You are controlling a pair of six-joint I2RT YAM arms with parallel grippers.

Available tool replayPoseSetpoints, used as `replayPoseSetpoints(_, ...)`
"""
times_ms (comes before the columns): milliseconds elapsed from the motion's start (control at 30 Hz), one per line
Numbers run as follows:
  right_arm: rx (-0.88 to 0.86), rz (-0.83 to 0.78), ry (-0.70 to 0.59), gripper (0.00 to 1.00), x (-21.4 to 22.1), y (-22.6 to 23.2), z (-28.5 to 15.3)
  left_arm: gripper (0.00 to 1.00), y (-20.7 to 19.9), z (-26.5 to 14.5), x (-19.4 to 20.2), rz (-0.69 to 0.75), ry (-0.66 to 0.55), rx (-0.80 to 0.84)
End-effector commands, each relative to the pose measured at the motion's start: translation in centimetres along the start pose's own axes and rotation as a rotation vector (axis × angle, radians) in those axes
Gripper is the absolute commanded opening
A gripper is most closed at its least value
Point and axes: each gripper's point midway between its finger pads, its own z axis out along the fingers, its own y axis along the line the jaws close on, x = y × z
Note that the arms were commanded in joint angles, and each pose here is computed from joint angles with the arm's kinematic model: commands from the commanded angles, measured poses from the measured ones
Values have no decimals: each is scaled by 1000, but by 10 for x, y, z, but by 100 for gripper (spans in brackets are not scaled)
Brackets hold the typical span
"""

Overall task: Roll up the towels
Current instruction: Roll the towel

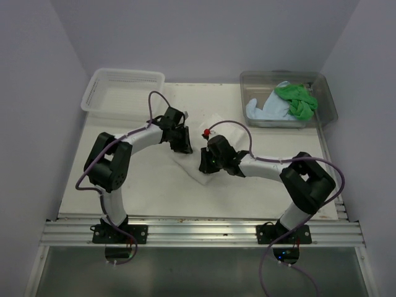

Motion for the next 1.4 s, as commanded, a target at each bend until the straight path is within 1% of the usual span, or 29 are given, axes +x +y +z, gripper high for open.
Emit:
replayPoseSetpoints(0, -15, 42, 231, 23, 65, 14, -21, 26, 16, 4, 2, 27, 1, -44)
replayPoseSetpoints(167, 10, -7, 194, 24, 44, 18, -32, 26, 12, 10, 0, 35, 10, -25)
replayPoseSetpoints(200, 8, -20, 166, 24, 34, 21, -36, 26, 12, 11, -1, 37, 9, -20)
replayPoseSetpoints(267, 22, -60, 151, 27, 28, 23, -45, 26, 11, 13, 2, 42, 20, -9)
replayPoseSetpoints(300, 22, -101, 131, 32, 20, 27, -54, 26, 11, 13, 2, 42, 21, -5)
replayPoseSetpoints(333, 82, -142, 94, 34, 12, 21, -57, 26, 8, 13, 3, 47, 26, 7)
replayPoseSetpoints(400, 120, -255, 54, 41, 5, 29, -64, 27, 9, 14, 3, 50, 24, 8)
replayPoseSetpoints(433, 170, -325, 45, 48, 3, 22, -66, 27, 8, 14, 2, 53, 23, 12)
replayPoseSetpoints(533, 191, -462, 40, 56, 0, 26, -65, 28, 5, 14, 0, 64, 20, 22)
replayPoseSetpoints(567, 220, -501, 35, 58, -1, 24, -63, 28, 5, 13, 0, 65, 24, 25)
replayPoseSetpoints(600, 217, -548, 32, 60, 1, 30, -62, 28, 4, 13, 0, 71, 25, 25)
replayPoseSetpoints(633, 232, -599, 14, 63, -2, 32, -61, 28, 4, 13, -1, 72, 25, 26)
replayPoseSetpoints(733, 263, -707, -14, 69, -4, 41, -54, 28, 5, 14, 0, 80, 35, 22)
replayPoseSetpoints(800, 255, -748, -31, 73, -2, 52, -45, 28, 5, 15, 0, 84, 37, 21)
replayPoseSetpoints(967, 273, -855, -18, 74, 8, 55, -23, 28, 4, 15, -3, 89, 42, 20)
replayPoseSetpoints(1000, 291, -867, -4, 74, 11, 51, -16, 28, 5, 16, -3, 90, 44, 17)
replayPoseSetpoints(1167, 402, -893, -28, 70, 10, 33, 1, 29, 4, 17, -5, 102, 43, 16)
replayPoseSetpoints(1233, 438, -900, -31, 61, 13, 26, 8, 30, 5, 18, -5, 100, 46, 16)
replayPoseSetpoints(1267, 450, -899, -36, 56, 11, 25, 10, 33, 6, 18, -3, 93, 54, 13)
replayPoseSetpoints(1300, 461, -888, -47, 39, 10, 25, 11, 35, 6, 19, -2, 89, 61, 20)
replayPoseSetpoints(1367, 464, -875, -67, 23, 7, 25, 10, 39, 5, 18, -2, 85, 67, 40)
